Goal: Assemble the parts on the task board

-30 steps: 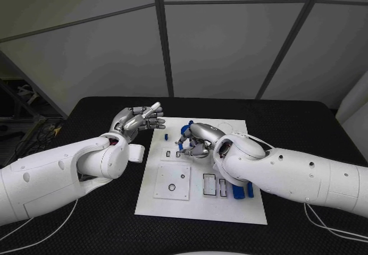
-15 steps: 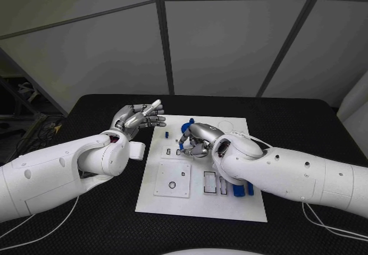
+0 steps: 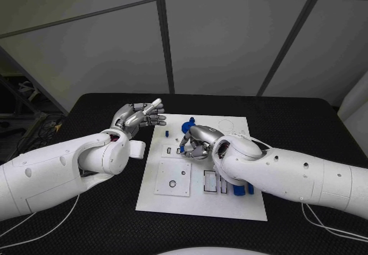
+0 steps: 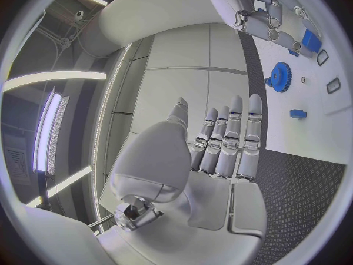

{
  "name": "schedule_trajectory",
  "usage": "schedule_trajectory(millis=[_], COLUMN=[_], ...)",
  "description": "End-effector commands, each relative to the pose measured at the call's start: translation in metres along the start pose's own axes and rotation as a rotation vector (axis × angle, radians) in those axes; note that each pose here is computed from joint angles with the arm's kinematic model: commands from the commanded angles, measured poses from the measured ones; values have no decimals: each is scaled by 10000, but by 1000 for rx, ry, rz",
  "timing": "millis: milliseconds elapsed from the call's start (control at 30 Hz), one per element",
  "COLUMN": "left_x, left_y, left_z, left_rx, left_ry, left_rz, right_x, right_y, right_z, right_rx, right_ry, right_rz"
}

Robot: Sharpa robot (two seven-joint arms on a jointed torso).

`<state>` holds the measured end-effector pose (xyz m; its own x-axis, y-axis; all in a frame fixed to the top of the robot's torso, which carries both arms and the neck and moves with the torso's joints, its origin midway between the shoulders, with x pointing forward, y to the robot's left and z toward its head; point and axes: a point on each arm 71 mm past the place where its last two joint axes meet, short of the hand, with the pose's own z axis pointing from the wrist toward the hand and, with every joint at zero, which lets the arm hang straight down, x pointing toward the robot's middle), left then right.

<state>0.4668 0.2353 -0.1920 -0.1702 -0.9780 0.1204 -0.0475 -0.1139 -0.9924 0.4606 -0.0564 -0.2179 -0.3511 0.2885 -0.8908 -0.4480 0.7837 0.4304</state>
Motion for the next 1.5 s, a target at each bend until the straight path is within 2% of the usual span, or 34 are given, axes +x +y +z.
schedule_trajectory(millis=[33, 733, 1500], left_x=[14, 17, 21], left_y=[-16, -13, -10], left_z=[5, 9, 13], left_rx=[9, 8, 8], left_ry=[11, 11, 12], left_rz=[2, 2, 2], right_x=[10, 20, 33], right_y=[-10, -59, -52], right_z=[5, 3, -4], right_rx=[6, 37, 40], right_ry=[19, 37, 56], right_rz=[-19, -48, -55])
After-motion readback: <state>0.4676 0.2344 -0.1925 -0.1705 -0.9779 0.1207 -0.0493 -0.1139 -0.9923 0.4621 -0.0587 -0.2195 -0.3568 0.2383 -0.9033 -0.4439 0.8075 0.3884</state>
